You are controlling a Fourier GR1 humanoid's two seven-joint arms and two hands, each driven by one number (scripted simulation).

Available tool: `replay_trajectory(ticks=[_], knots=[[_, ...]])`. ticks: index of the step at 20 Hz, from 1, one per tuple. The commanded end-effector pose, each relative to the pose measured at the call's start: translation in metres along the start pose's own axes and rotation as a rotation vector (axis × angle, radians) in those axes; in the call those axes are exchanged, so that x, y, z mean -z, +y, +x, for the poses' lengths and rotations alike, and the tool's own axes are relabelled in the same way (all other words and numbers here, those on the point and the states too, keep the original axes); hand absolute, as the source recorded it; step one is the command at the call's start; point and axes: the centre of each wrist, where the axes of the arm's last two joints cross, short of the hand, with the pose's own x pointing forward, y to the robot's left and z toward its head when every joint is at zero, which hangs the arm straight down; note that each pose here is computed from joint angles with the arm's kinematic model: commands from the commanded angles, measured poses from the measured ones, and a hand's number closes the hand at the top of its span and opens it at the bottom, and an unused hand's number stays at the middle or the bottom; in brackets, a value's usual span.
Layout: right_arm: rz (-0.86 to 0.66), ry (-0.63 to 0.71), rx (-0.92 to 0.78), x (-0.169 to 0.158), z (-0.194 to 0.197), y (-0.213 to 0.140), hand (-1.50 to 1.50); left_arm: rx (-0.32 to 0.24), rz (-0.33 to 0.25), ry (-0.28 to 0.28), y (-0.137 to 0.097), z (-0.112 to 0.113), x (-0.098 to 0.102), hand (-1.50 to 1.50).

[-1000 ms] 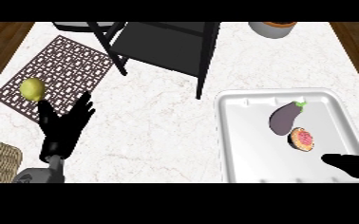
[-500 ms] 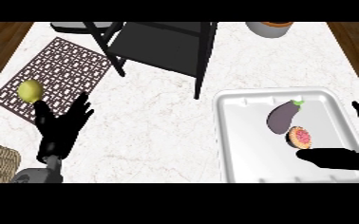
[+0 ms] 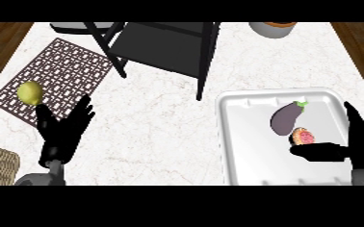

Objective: Pick the cupcake from the tray and place it in the tiered shelf

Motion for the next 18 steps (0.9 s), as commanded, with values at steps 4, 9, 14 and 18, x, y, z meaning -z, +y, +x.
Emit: replay_trajectory(ticks=[4,9,14,18], knots=[[-0.020,0.170,-0.026,0.010,0.010,0.009,-1.50,0.001,0.011,0.045,0.012,-0.012,-0.009,0.00],[-0.050,0.195,-0.058,0.029,0.021,0.023,-1.50,-0.002,-0.001,0.026,-0.001,0.007,0.004,0.00],[-0.075,0.185,-0.081,0.029,0.002,0.048,-1.50,0.003,-0.015,0.041,-0.007,-0.013,0.001,0.00],[-0.068,0.146,-0.038,0.040,-0.019,0.042,-1.50,-0.003,0.009,0.043,-0.012,0.000,0.008,0.00]])
